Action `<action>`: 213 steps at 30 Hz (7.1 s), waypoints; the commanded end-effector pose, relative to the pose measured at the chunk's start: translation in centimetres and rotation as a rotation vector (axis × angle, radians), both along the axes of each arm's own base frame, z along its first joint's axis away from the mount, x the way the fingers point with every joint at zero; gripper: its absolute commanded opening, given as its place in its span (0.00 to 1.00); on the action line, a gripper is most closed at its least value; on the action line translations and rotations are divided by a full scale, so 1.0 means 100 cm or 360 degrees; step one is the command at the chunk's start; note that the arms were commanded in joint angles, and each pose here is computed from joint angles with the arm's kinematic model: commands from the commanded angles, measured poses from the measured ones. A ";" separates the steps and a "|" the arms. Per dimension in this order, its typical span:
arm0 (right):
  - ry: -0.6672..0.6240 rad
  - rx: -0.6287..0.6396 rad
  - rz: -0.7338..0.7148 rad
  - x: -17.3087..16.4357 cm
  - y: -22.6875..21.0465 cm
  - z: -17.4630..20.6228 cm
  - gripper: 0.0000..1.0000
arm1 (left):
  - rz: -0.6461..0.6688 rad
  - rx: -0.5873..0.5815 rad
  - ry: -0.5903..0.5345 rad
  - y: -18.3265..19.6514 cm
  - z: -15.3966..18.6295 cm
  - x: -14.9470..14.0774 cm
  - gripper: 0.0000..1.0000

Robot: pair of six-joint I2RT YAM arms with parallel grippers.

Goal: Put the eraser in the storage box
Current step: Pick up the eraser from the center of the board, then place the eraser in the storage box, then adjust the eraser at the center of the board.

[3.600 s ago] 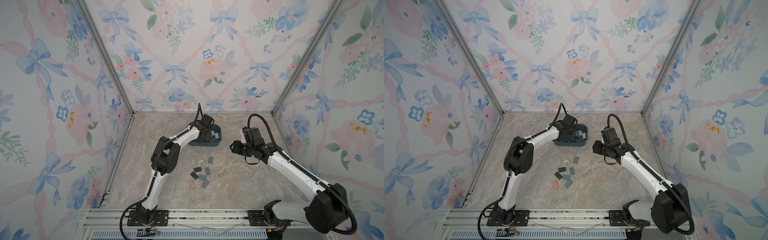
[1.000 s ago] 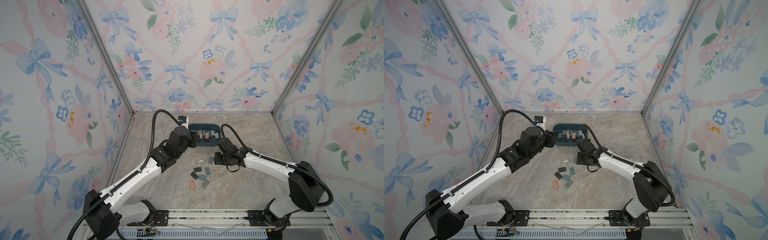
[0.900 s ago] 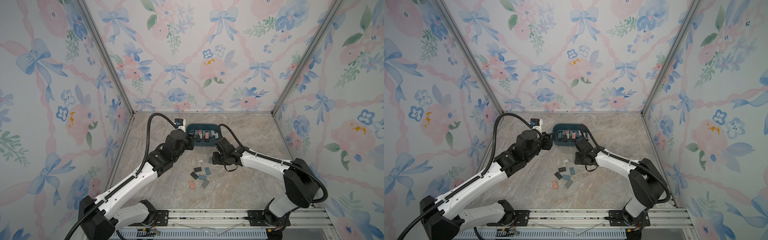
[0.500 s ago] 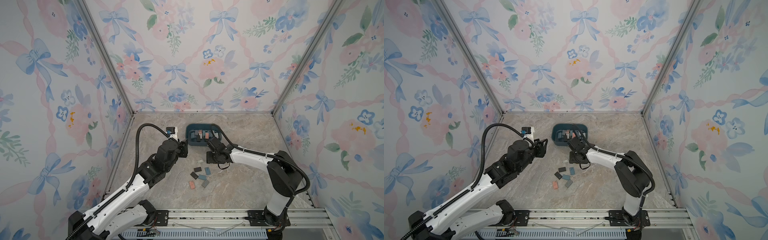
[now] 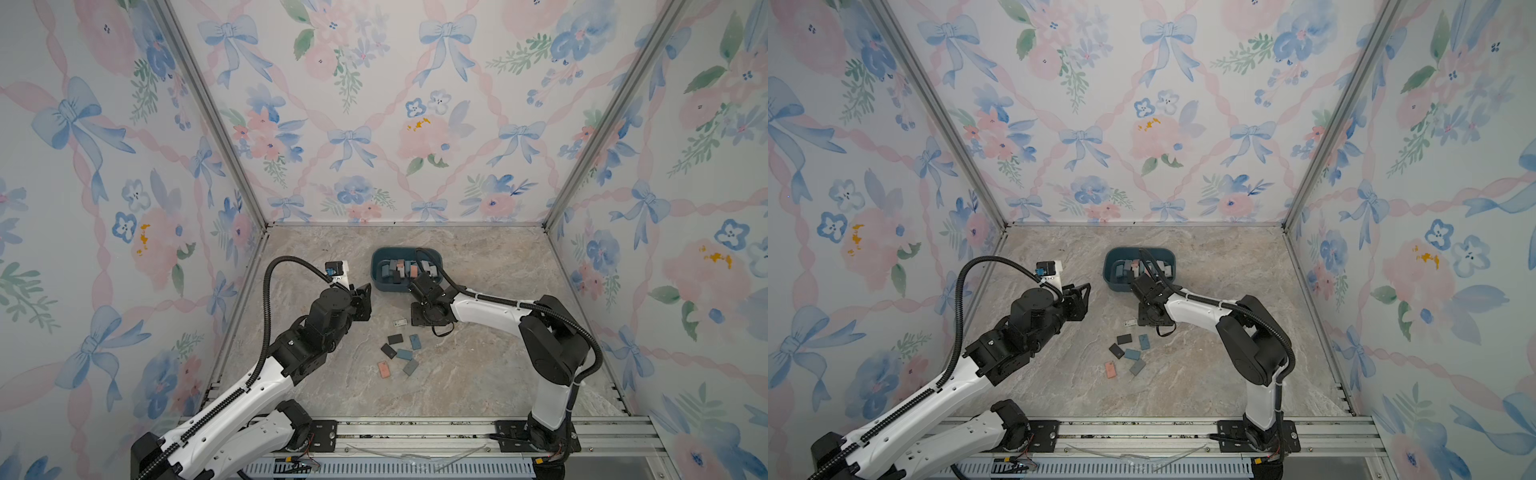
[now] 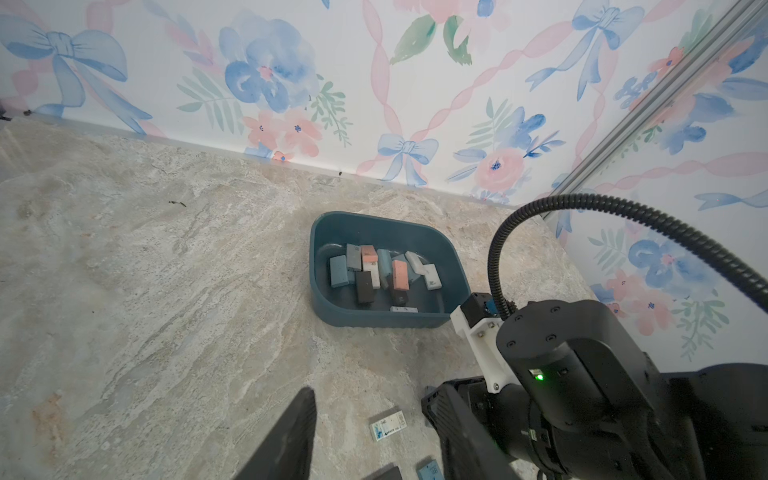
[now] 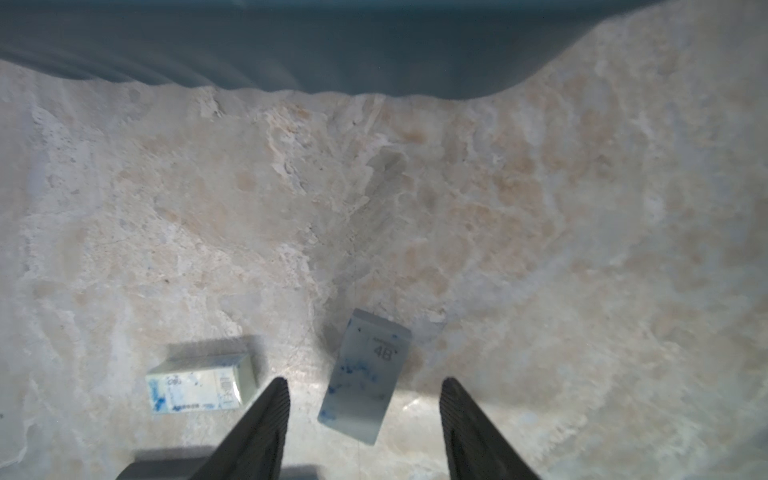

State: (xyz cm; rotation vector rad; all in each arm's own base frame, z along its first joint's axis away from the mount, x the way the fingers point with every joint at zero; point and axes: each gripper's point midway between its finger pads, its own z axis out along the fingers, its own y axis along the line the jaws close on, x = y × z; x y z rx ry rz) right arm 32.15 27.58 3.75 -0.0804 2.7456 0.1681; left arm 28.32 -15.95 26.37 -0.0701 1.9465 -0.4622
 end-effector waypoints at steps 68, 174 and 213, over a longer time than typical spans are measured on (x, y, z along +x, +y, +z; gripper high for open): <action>-0.0285 0.0039 0.0011 0.054 -0.023 0.097 0.27 | 0.0038 0.0017 0.0155 0.003 -0.041 -0.001 0.48; -0.0375 0.0201 0.0064 0.107 -0.052 0.146 0.48 | -0.0446 0.0253 0.0453 -0.042 -0.097 -0.019 0.47; -0.0414 0.0350 -0.0104 0.027 -0.124 0.155 0.53 | -0.1042 0.0884 0.0898 -0.108 -0.196 0.008 0.47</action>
